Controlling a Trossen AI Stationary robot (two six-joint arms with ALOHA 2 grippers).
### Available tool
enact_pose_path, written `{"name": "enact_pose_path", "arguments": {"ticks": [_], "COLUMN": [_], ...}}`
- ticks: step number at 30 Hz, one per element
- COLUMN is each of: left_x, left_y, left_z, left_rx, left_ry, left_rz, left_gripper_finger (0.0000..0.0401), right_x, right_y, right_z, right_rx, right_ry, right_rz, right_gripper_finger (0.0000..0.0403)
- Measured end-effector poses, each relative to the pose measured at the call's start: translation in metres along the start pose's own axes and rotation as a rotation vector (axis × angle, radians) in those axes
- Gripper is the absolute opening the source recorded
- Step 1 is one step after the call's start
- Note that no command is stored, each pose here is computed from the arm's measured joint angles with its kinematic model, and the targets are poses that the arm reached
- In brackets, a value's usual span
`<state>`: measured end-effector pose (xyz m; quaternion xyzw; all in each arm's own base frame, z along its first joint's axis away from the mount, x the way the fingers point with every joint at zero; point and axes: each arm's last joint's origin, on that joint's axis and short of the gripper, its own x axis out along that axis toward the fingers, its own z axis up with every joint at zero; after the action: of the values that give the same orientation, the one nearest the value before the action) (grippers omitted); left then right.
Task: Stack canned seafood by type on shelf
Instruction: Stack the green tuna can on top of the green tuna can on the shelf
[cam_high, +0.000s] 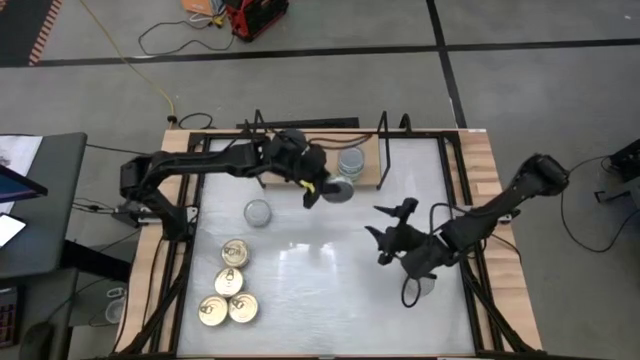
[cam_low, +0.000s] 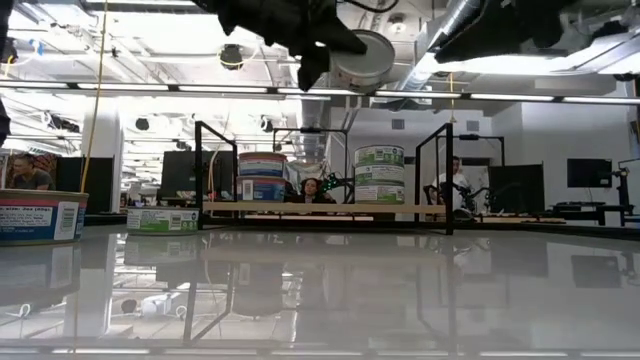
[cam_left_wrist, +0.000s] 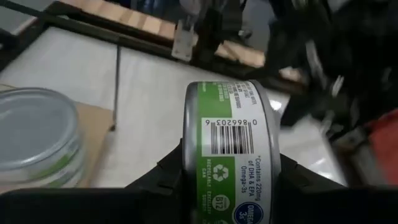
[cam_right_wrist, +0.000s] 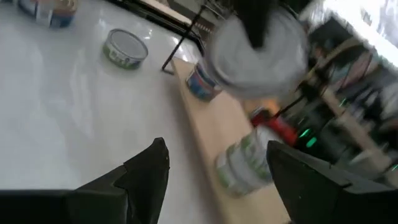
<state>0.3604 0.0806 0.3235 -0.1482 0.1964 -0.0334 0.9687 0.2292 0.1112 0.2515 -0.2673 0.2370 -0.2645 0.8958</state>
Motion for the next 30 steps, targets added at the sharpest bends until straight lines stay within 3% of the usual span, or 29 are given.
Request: {"name": "enact_pose_path", "arguments": {"ticks": [6,10,14,20,25,30], "left_x": [-0.001,0.0,0.0,-0.003,-0.004,0.019], "left_y": [-0.005,-0.005,-0.004,0.006,0.035,0.076], "left_z": [0.006,0.006,0.006,0.01,0.013,0.002], "left_rx": [-0.071,-0.095,-0.036,-0.032,-0.132,-0.296], "left_ry": [-0.035,-0.037,-0.049,-0.087,-0.14,-0.186], "left_rz": [-0.123,-0.133,-0.106,-0.011,0.091,0.113], "left_gripper_finger": [0.0129,0.0129,0.0129,0.0129,0.0129,0.0129], "right_x": [0.011,0.015,0.019,0.019,0.022,0.026], "right_y": [0.013,0.023,0.019,-0.024,-0.064,-0.084], "right_z": [0.019,0.025,0.029,0.026,0.017,0.012], "right_rx": [-0.264,-0.431,-0.267,0.039,0.237,0.349], "right_ry": [-0.061,-0.05,-0.045,-0.088,-0.056,-0.05], "right_rz": [-0.126,-0.21,-0.263,-0.115,-0.091,-0.045], "right_gripper_finger": [0.0292,0.0292,0.0292,0.0292,0.0292,0.0292]}}
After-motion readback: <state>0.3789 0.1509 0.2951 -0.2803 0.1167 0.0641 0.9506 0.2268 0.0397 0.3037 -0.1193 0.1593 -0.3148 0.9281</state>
